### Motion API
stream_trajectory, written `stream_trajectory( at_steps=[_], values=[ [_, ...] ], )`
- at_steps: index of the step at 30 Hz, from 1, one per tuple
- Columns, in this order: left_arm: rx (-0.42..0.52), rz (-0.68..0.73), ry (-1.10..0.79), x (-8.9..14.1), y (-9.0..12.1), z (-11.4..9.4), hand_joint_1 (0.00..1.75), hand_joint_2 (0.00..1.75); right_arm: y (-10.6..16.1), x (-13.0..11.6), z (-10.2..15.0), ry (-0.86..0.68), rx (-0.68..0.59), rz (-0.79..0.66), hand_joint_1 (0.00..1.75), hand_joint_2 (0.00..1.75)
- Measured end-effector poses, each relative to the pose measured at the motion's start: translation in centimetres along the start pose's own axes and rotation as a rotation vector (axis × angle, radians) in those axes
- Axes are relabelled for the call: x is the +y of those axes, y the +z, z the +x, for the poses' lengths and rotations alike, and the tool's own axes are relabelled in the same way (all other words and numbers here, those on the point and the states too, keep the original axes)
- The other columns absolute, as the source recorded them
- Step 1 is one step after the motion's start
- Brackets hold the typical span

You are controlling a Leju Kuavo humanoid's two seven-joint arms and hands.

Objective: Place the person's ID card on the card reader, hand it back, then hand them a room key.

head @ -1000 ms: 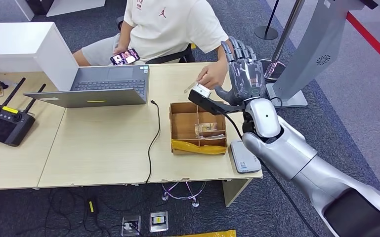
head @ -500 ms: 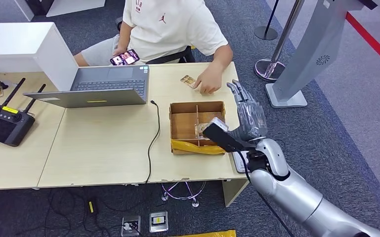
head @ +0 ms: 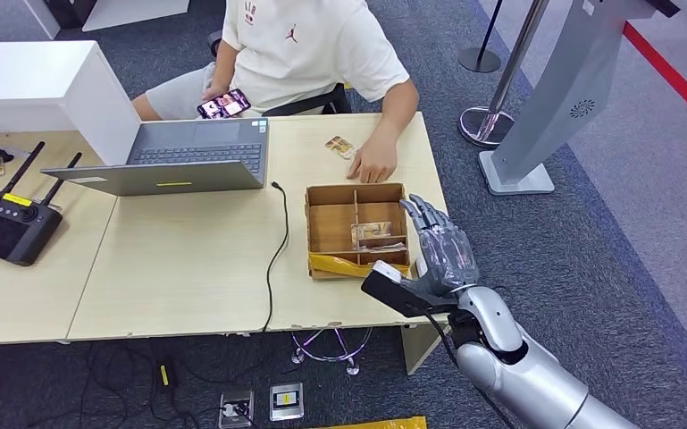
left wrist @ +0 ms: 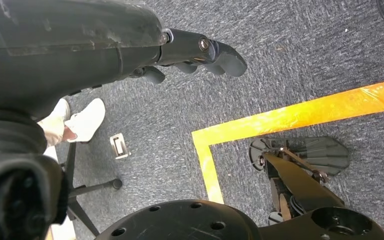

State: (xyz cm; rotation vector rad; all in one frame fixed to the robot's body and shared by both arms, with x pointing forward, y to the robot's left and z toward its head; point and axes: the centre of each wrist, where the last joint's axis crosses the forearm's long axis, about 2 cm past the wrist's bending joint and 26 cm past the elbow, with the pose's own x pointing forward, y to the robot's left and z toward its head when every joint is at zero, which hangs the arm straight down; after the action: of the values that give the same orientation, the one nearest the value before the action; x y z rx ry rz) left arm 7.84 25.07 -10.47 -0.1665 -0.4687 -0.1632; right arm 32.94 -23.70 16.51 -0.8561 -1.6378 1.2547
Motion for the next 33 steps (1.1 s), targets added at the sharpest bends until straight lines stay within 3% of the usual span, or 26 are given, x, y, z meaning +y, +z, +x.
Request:
stream_trajectory(
  at_steps=[17, 33],
  values=[
    [0.004, 0.0, -0.001, 0.0, 0.0, 0.0, 0.0, 0.0, 0.1, 1.6, -0.1, 0.161, 0.087, 0.028, 0.0, 1.75],
    [0.007, -0.001, -0.002, 0.0, 0.0, 0.2, 0.0, 0.0, -0.3, 2.6, -0.7, 0.235, 0.094, 0.018, 0.0, 1.75]
  ],
)
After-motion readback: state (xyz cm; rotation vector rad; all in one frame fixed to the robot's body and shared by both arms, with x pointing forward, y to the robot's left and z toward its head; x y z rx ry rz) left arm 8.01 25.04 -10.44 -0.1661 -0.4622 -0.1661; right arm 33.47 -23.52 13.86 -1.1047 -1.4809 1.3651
